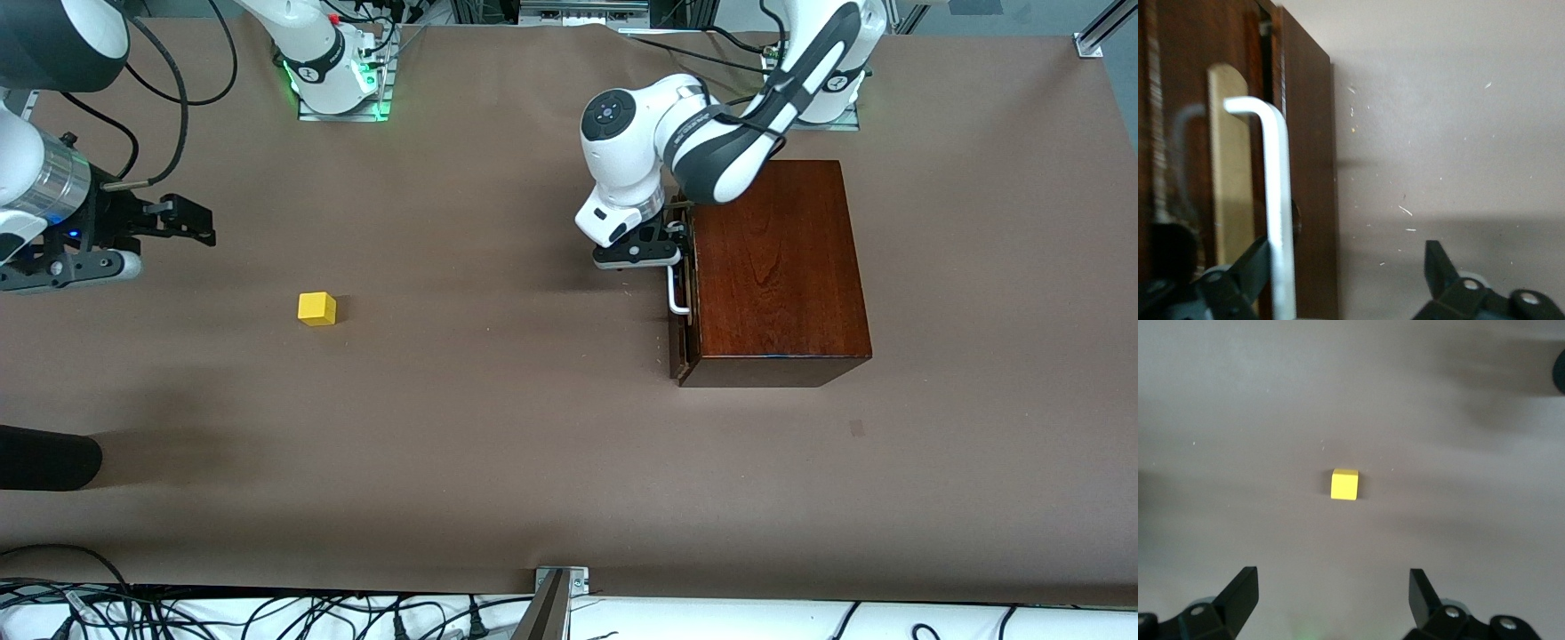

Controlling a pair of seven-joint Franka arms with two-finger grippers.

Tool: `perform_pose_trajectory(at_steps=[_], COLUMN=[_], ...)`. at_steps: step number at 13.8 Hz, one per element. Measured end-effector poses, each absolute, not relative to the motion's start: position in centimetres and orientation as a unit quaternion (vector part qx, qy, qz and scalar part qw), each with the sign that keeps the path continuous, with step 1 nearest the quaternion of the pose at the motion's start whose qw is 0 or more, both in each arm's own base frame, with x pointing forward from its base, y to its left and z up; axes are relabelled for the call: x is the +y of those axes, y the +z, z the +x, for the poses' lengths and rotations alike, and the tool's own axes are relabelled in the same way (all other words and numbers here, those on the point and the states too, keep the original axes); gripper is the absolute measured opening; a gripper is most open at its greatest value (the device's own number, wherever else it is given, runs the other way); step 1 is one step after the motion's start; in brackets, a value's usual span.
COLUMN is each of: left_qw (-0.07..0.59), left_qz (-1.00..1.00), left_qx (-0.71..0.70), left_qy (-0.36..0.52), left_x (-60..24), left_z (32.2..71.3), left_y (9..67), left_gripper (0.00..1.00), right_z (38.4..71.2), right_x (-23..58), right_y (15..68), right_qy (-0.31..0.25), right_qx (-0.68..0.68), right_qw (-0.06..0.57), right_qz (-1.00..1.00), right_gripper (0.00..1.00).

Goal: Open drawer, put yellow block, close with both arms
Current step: 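Pull the drawer open with the left gripper while the right gripper grasps the cube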

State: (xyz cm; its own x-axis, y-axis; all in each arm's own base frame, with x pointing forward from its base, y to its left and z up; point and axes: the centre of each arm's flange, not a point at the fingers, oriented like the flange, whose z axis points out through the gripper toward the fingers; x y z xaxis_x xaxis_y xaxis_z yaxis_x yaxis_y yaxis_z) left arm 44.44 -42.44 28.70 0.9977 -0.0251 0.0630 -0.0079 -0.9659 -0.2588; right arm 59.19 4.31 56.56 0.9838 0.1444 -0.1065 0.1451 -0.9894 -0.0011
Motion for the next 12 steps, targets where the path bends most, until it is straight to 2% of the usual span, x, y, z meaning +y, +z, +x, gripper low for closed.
perform_pose_trajectory(at_steps=[5, 12], left_qw=[0.131, 0.110], left_qz=[-0.991, -0.993], left_qx=[0.005, 0.000], left_qy=[-0.029, -0.044], left_x=[-42.4, -43.7], left_z=[44.3, 43.8], left_y=[27.4, 27.6], left_gripper=[1.00, 1.00], right_z=[59.8, 60.5], right_x=[4.8, 5.2], right_y=[55.5, 49.8], right_qy=[-0.039, -0.029], right_qx=[0.075, 0.064], right_qw=[0.005, 0.006], right_qz=[0.996, 0.998], right_gripper=[1.00, 1.00])
